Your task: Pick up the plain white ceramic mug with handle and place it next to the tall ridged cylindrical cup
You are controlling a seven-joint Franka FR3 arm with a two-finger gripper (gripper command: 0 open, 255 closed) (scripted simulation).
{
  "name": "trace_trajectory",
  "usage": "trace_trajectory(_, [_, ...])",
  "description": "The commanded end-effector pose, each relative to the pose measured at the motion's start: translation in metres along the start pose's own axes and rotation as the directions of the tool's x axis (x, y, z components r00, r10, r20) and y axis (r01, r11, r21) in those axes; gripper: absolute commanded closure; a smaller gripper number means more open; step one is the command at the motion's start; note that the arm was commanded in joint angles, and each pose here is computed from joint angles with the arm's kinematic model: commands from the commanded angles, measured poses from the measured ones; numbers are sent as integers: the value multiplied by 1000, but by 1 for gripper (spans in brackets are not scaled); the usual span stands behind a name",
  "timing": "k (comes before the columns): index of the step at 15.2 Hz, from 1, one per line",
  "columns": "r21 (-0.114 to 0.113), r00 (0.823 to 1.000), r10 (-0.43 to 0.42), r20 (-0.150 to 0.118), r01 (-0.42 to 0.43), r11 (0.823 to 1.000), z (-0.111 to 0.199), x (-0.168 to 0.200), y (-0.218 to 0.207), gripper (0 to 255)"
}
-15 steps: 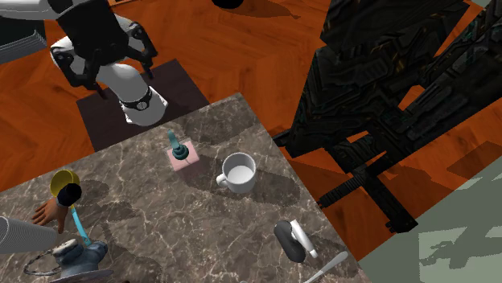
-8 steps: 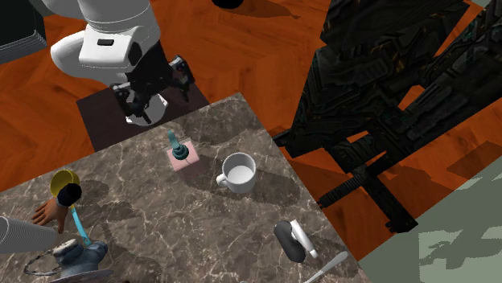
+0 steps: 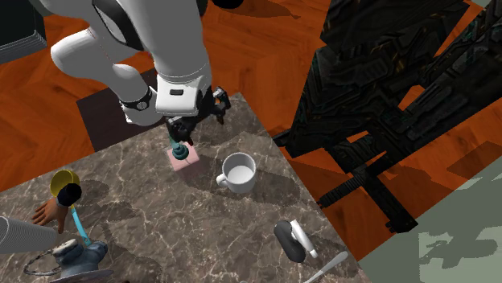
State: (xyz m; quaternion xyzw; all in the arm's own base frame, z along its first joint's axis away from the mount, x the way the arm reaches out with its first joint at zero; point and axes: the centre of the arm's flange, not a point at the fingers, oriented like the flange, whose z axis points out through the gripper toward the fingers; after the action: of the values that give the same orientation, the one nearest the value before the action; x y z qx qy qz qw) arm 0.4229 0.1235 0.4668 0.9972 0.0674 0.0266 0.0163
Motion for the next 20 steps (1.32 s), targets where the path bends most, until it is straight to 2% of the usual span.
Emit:
trace_trajectory(1, [7,1000,-8,4,8,1000,20,16,-12,0])
trace_trajectory(10, [36,999,-44,26,43,998,103,79,-67,0])
trace_trajectory(20, [38,999,-45,27,44,998,147,81,-71,0])
